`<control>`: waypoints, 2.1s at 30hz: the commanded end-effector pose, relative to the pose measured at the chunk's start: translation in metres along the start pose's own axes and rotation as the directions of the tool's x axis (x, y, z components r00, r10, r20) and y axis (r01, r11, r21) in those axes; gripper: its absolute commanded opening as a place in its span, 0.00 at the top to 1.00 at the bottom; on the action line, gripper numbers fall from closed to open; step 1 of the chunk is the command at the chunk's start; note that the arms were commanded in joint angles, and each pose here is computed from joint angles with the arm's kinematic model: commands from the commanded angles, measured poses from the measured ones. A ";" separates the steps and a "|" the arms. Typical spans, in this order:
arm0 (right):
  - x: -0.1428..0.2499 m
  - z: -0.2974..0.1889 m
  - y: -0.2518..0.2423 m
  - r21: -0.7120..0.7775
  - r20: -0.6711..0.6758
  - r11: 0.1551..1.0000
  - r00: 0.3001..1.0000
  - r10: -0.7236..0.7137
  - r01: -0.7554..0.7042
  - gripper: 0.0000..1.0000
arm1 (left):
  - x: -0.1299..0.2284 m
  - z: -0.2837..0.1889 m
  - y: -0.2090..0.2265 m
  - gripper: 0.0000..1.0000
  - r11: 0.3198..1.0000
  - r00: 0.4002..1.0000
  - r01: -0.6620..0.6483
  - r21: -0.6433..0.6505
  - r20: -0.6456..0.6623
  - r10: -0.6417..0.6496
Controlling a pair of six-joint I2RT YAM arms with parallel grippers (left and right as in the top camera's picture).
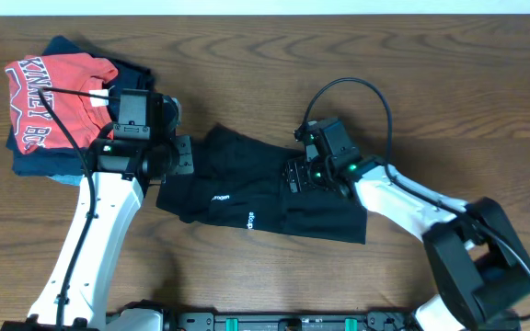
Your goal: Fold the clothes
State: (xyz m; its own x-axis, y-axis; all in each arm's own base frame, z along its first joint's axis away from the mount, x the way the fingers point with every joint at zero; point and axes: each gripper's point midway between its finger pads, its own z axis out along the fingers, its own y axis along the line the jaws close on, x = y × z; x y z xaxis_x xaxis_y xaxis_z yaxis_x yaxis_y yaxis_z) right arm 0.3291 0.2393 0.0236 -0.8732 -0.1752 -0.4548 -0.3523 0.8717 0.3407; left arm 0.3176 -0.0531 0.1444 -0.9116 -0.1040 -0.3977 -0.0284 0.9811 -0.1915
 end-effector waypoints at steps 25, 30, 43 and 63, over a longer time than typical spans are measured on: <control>-0.045 -0.008 0.012 -0.032 0.110 0.999 0.993 0.032 -0.028 0.30 | -0.001 -0.007 0.001 0.43 1.000 1.000 0.004 -0.006 -0.002 -0.004; -0.041 -0.031 -0.006 -0.011 0.076 0.995 0.992 0.099 -0.099 0.37 | 0.016 -0.008 0.004 0.34 1.000 0.998 0.012 -0.021 -0.068 -0.014; 0.044 -0.058 -0.062 0.201 -0.169 0.924 0.918 0.359 -0.325 0.96 | 0.044 0.033 0.016 0.30 0.998 0.982 0.023 -0.053 -0.188 -0.033; 0.091 -0.065 -0.161 0.490 -0.057 0.655 0.728 0.683 -0.576 0.99 | 0.044 0.066 0.014 0.00 0.999 0.971 0.025 -0.027 -0.237 -0.031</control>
State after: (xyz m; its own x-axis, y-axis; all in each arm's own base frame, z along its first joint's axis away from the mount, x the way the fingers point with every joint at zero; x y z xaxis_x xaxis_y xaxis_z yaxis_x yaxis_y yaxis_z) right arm 0.2928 0.0746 -0.0031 -0.8915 0.4501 -0.0523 0.4352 0.8827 0.1772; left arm 0.3067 -0.0522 0.0774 -0.9732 -0.0970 -0.2084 -0.0631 0.9845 -0.1635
